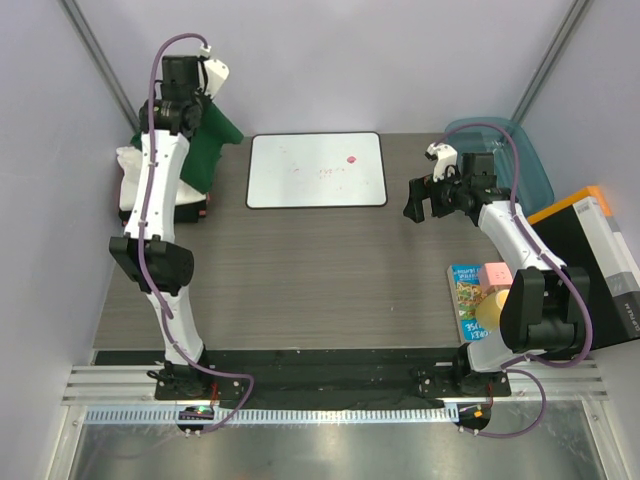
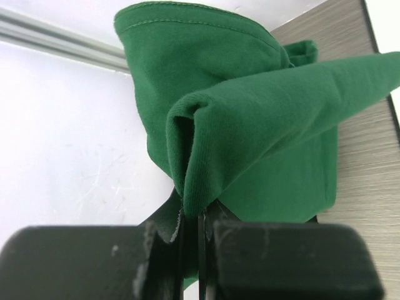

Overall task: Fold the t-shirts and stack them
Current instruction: Put the neatly folded tshirt into the corner of the board with the left arm

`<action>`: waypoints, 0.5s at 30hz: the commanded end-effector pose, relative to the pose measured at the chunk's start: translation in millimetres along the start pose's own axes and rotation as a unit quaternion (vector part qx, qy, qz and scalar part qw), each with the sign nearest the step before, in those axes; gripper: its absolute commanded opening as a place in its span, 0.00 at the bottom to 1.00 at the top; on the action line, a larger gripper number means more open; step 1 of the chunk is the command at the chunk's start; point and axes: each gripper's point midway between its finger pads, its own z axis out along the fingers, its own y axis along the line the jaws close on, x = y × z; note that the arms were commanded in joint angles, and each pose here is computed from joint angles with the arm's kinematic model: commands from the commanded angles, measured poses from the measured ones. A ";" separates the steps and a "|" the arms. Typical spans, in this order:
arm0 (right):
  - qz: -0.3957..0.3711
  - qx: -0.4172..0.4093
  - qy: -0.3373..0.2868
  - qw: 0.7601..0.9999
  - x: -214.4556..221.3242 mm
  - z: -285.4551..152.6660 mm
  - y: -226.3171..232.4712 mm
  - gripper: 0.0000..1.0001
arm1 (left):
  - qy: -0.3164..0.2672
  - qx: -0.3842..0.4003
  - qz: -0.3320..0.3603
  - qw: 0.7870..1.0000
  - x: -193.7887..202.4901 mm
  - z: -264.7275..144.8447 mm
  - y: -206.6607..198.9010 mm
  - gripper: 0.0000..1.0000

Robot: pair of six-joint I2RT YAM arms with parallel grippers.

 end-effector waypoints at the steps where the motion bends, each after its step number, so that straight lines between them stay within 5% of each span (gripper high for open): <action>1: -0.022 0.004 -0.039 0.999 -23.7 -9.5 0.4 1.00 | -0.031 -0.060 -0.015 0.998 -12.8 -22.8 39.3 0.00; 15: -0.021 0.003 -0.038 0.999 -19.8 -12.6 3.3 1.00 | 0.039 -0.081 -0.029 0.996 37.8 38.4 48.0 0.00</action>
